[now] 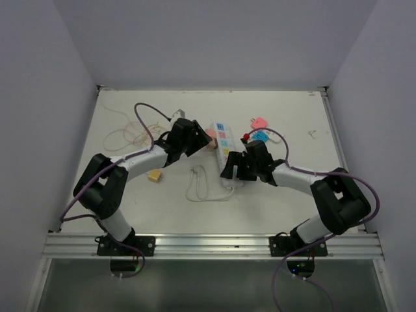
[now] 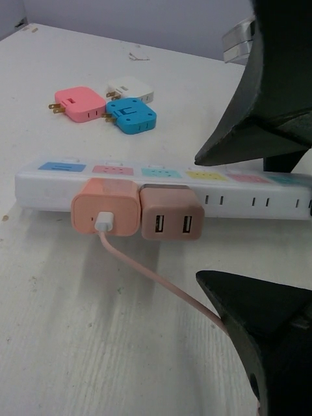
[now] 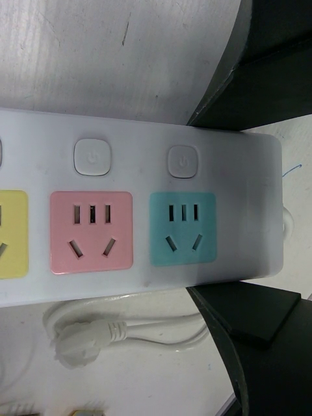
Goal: Pull the plug off the socket
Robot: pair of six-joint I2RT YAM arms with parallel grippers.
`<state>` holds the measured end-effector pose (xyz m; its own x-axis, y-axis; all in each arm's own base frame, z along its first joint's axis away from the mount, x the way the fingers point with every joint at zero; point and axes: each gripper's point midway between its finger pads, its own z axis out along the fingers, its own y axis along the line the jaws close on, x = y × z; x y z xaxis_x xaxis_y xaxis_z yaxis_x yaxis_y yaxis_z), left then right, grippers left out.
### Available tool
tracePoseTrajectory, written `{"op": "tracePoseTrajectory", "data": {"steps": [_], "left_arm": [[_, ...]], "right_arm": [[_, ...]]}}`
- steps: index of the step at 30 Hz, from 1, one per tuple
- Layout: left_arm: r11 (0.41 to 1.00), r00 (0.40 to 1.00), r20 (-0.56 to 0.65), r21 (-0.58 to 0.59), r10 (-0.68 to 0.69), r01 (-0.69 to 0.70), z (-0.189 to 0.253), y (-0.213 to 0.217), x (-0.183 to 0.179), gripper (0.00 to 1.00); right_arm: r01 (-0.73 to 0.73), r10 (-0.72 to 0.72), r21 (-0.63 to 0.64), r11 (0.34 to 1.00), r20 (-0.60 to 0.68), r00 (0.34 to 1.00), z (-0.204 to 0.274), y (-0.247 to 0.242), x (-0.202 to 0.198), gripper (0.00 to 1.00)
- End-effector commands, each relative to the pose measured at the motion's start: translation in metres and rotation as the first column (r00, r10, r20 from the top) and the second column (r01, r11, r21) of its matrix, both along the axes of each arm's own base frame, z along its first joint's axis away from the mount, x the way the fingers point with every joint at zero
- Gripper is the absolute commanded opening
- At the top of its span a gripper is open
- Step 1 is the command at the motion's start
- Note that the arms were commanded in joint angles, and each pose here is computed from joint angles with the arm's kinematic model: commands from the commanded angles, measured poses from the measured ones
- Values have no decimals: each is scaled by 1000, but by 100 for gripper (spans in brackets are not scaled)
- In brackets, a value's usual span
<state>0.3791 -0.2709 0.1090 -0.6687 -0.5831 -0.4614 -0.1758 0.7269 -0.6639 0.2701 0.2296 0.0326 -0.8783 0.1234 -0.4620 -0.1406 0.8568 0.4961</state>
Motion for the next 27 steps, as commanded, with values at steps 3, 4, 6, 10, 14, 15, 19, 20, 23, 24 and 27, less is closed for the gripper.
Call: {"op": "tracePoseTrajectory", "data": {"steps": [3, 4, 6, 10, 14, 15, 19, 20, 23, 24, 27], "left_arm": [[999, 998, 40, -25, 40, -39, 4, -12, 25, 63], [999, 999, 35, -19, 40, -39, -2, -13, 27, 62], [999, 998, 45, -28, 39, -37, -2, -16, 31, 60], [999, 998, 48, -32, 34, -33, -8, -20, 36, 58], [997, 998, 56, -69, 29, -25, -11, -22, 38, 52], [996, 998, 55, -82, 24, -20, -12, -23, 36, 51], [992, 997, 70, -122, 17, -9, -10, -25, 35, 41], [992, 998, 66, -129, 20, -11, -10, -25, 35, 37], [990, 998, 55, -138, 27, -19, -12, -23, 31, 27], [990, 998, 53, -141, 27, -19, -12, -23, 30, 23], [988, 999, 36, -149, 33, -27, -15, -20, 26, 11]], "right_arm": [[-47, 33, -68, 997, -189, 981, -40, -14, -42, 0], [-49, 36, -67, 997, -189, 981, -40, -14, -41, 0], [-54, 41, -65, 996, -192, 981, -40, -13, -42, 0], [-59, 46, -62, 996, -190, 981, -39, -13, -42, 0], [-61, 49, -62, 996, -186, 981, -39, -13, -42, 0], [-60, 48, -61, 996, -185, 981, -38, -13, -43, 0], [-61, 48, -59, 996, -190, 981, -40, -12, -43, 0], [-61, 48, -59, 996, -190, 981, -40, -12, -43, 0], [-57, 45, -60, 997, -192, 980, -41, -13, -43, 0], [-56, 44, -61, 997, -190, 981, -40, -13, -43, 0], [-50, 37, -66, 997, -188, 981, -40, -14, -43, 0]]}}
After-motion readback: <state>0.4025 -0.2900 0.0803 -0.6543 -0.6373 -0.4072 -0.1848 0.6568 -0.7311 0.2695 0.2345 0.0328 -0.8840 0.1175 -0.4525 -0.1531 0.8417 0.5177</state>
